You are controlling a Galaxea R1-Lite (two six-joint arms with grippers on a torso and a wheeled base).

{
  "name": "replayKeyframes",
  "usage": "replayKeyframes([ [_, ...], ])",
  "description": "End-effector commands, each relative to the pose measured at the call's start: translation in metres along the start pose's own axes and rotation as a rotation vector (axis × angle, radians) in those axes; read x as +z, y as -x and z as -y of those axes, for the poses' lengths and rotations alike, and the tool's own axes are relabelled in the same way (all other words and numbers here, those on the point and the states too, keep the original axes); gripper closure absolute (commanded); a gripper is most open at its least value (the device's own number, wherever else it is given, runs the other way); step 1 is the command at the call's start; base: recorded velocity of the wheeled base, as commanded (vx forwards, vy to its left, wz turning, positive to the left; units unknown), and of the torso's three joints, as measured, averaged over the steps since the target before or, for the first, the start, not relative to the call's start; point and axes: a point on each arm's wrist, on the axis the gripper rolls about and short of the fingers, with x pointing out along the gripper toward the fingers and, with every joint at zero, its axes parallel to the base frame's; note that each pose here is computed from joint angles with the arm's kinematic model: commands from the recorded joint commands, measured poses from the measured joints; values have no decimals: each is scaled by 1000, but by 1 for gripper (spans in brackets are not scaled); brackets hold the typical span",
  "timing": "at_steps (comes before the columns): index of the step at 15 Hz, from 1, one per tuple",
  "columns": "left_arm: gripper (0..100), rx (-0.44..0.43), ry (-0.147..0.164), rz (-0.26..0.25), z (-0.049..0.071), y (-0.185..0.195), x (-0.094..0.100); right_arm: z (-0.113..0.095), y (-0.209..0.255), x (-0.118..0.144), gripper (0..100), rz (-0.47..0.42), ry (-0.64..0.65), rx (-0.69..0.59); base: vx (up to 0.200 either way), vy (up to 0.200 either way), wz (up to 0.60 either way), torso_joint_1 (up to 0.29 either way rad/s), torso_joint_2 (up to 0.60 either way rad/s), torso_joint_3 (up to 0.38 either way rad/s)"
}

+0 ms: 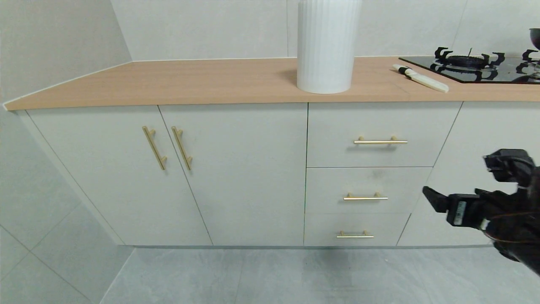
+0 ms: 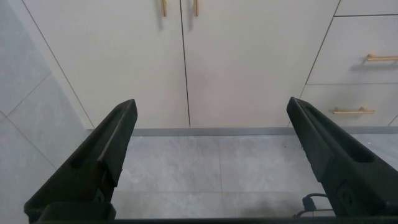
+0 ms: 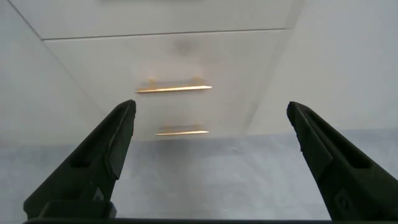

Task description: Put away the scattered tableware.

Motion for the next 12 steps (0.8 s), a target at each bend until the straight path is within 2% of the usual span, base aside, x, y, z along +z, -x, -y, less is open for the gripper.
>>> replayKeyframes([
  [1,0,0,1,0,0,0,0,47,77,5,0,107,-9,-116,0,0,0,0,0,0],
  [6,0,0,0,0,0,0,0,91,174,-10,0,225,70,-205,0,0,0,0,0,0],
  [7,0,0,1,0,0,0,0,92,178,-10,0,232,72,-221,0,0,0,0,0,0],
  [8,0,0,0,0,0,0,0,99,200,-12,0,258,71,-332,0,0,0,0,0,0],
  [10,0,0,0,0,0,0,0,103,227,-24,0,291,91,-392,0,0,0,0,0,0],
  [12,0,0,0,1,0,0,0,104,239,-38,0,319,96,-341,0,0,0,0,0,0],
])
